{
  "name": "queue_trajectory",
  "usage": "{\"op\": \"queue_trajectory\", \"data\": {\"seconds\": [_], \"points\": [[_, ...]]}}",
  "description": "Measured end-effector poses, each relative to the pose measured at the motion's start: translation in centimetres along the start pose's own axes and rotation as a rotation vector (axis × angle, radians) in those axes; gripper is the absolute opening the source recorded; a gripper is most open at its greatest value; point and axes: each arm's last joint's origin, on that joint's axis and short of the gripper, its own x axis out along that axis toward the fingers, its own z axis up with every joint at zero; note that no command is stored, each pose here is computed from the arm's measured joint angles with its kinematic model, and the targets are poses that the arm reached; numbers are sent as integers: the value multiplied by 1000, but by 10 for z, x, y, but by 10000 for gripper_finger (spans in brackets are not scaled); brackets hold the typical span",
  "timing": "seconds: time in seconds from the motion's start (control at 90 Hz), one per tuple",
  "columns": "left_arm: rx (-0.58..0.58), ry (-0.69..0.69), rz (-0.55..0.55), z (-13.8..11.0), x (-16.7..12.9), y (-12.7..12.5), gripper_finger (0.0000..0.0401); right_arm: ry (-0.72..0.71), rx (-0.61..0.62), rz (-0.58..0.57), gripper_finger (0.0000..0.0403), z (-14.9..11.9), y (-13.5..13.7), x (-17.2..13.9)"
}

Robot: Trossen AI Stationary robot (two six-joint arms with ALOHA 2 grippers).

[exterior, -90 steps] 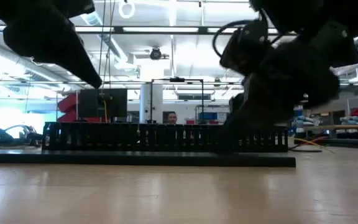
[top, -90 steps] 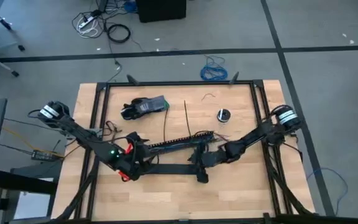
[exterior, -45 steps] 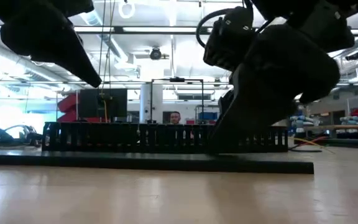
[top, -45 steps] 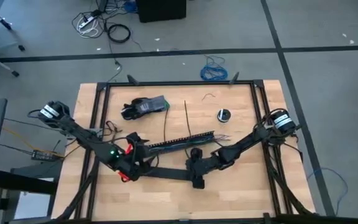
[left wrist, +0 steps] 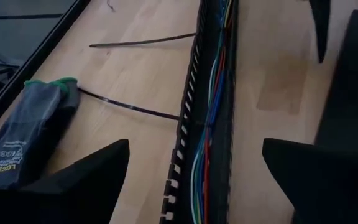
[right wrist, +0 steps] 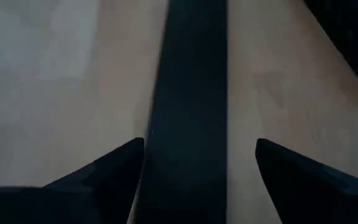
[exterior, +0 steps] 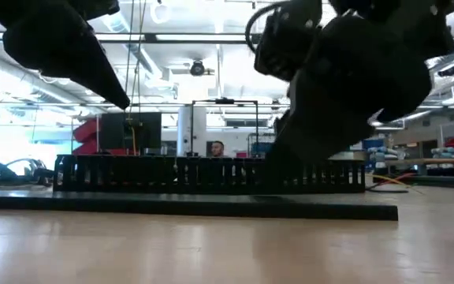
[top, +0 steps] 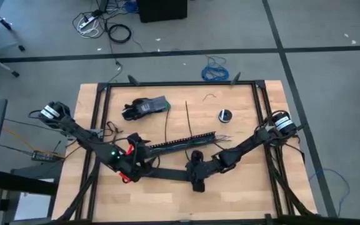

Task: Ziptie cables
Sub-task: Close the black cable duct

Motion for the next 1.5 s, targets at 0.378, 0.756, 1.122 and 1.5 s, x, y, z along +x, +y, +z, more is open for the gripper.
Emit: {"op": "queue_trajectory", "data": {"seconds": [0.378, 0.756, 1.122, 1.5], "points": [[5, -3, 6, 0, 0, 0, 364, 5, 50, 14, 308, -11, 9, 8], [4, -4, 5, 0, 0, 0, 364, -50, 35, 0, 310, 3, 13, 3], [2, -6, 7, 0, 0, 0, 364, -120, 55, 13, 356, 6, 16, 6], [3, -6, 9, 0, 0, 0, 364, -80, -38, -72, 342, -26, 28, 26]]}}
